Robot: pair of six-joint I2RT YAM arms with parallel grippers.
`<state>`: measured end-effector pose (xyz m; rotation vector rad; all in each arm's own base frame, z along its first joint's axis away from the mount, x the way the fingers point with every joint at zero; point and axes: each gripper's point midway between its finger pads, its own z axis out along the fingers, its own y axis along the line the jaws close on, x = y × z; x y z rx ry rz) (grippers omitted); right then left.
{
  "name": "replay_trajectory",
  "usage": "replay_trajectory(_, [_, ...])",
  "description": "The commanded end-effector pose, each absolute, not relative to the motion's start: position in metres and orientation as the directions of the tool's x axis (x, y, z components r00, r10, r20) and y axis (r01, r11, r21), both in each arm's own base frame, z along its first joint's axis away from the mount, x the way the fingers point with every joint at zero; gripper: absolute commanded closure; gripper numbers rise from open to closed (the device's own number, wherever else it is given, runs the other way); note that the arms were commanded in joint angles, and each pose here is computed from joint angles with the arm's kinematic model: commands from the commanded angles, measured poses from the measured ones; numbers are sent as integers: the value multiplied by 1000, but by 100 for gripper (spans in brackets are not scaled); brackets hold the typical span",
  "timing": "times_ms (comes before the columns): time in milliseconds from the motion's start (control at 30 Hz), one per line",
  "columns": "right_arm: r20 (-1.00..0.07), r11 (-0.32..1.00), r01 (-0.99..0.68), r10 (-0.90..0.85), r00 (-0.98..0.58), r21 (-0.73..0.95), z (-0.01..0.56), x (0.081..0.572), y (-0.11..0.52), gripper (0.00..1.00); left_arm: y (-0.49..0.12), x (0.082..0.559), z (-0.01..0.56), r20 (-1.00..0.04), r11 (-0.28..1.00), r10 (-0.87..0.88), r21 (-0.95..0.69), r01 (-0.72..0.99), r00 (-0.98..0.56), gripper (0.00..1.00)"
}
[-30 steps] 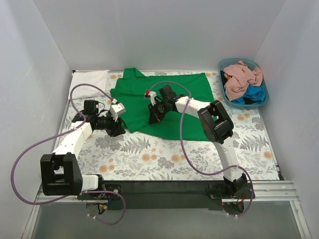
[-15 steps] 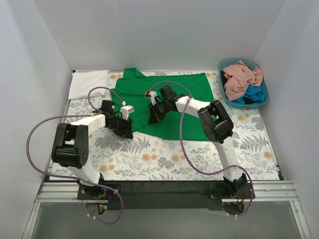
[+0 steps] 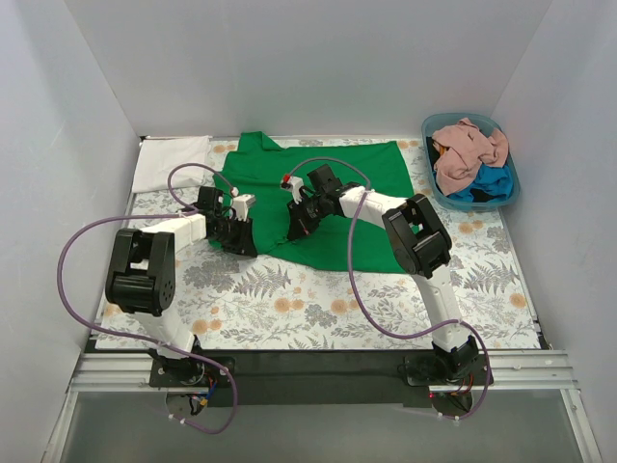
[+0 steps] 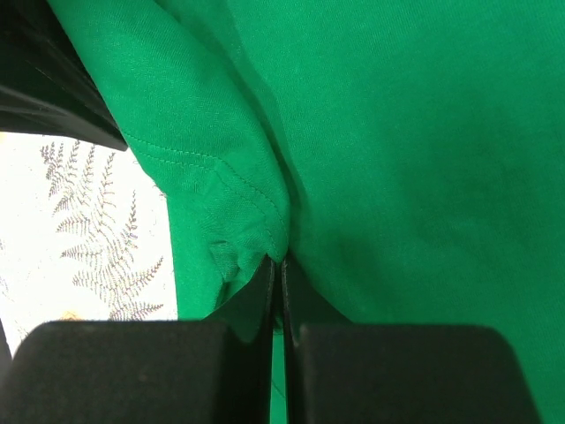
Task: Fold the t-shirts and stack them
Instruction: Flatten the tshirt out
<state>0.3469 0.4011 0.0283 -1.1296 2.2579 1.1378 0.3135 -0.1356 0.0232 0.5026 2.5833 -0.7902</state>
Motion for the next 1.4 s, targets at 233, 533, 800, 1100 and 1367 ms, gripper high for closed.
replay_trajectory(233, [-602, 343, -790, -515, -611, 508, 33, 333, 394, 99, -133, 307, 61, -526, 777, 226, -411, 478, -820, 100])
replay_trajectory(533, [-605, 332, -800, -528, -596, 499, 34, 325, 393, 99, -127, 297, 49, -467, 812, 195, -416, 409, -862, 61])
replay_trajectory(800, [-605, 333, -800, -527, -597, 499, 33, 328, 395, 99, -130, 305, 36, -451, 819, 169, -431, 380, -876, 58])
replay_trajectory(1100, [-604, 327, -799, -527, -598, 505, 34, 326, 395, 99, -141, 315, 33, -448, 806, 150, -462, 371, -882, 71])
replay_trajectory(1367, [-625, 302, -809, -518, -584, 505, 55, 319, 394, 99, -136, 294, 63, -437, 792, 208, -450, 413, -875, 100])
